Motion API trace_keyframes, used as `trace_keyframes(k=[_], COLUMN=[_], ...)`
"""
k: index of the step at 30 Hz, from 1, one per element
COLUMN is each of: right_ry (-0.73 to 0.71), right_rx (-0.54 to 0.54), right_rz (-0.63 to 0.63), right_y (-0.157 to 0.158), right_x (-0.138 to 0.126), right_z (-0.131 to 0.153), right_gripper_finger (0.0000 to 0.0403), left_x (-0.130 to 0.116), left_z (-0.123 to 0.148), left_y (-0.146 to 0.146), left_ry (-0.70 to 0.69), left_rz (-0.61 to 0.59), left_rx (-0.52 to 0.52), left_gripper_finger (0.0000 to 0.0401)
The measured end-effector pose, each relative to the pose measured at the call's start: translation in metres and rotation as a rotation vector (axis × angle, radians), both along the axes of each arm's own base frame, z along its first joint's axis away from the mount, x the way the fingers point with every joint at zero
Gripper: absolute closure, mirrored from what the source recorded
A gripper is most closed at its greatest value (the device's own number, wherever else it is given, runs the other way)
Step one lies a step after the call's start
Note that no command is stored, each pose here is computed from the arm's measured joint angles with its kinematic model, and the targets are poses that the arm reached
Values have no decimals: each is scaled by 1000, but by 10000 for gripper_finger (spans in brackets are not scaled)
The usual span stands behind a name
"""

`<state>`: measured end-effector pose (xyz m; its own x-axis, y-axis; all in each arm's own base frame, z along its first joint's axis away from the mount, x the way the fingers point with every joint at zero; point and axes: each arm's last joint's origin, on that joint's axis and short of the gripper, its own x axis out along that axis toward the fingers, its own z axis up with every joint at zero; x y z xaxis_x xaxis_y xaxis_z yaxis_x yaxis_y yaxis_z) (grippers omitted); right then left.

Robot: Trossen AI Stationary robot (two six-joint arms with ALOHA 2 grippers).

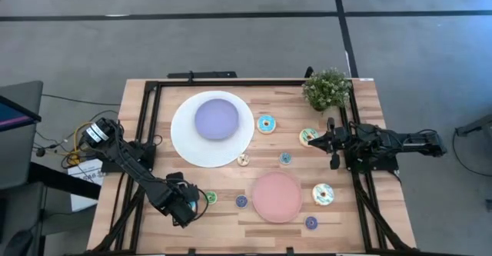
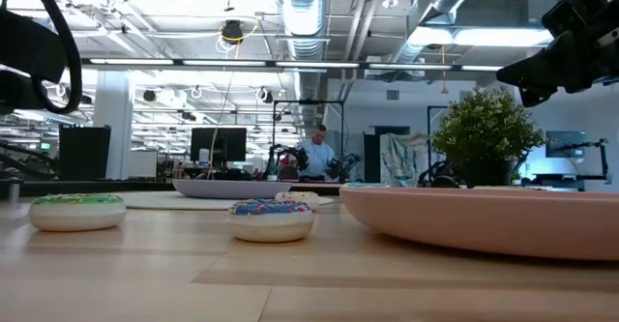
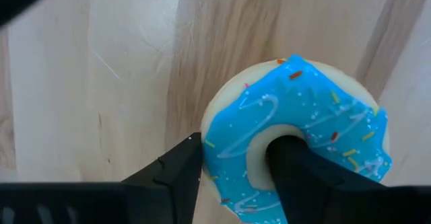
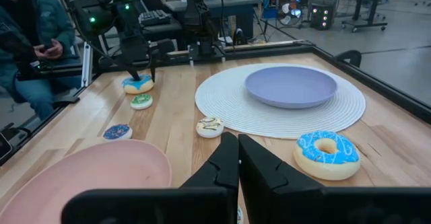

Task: Pick & Place donuts
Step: Put the big light blue donut on the purple plate

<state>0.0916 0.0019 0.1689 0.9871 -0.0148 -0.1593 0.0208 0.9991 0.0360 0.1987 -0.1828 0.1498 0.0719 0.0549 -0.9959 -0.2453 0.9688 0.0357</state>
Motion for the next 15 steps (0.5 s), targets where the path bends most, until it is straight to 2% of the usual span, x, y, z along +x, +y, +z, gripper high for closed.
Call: trace_keyframes(k=[6, 15], right_ry=[0, 0], right_rx=[0, 0], right_rz=[0, 0], right_y=[0, 0], right_x=[0, 0], right_z=[0, 0], right_gripper_finger=[403, 403], left_x=[0, 0], left_z=[0, 0], left_y=[0, 0], left_ry=[2, 2], left_rz=[17, 35], left_rx=[-4, -7], left_gripper_finger=[261, 261])
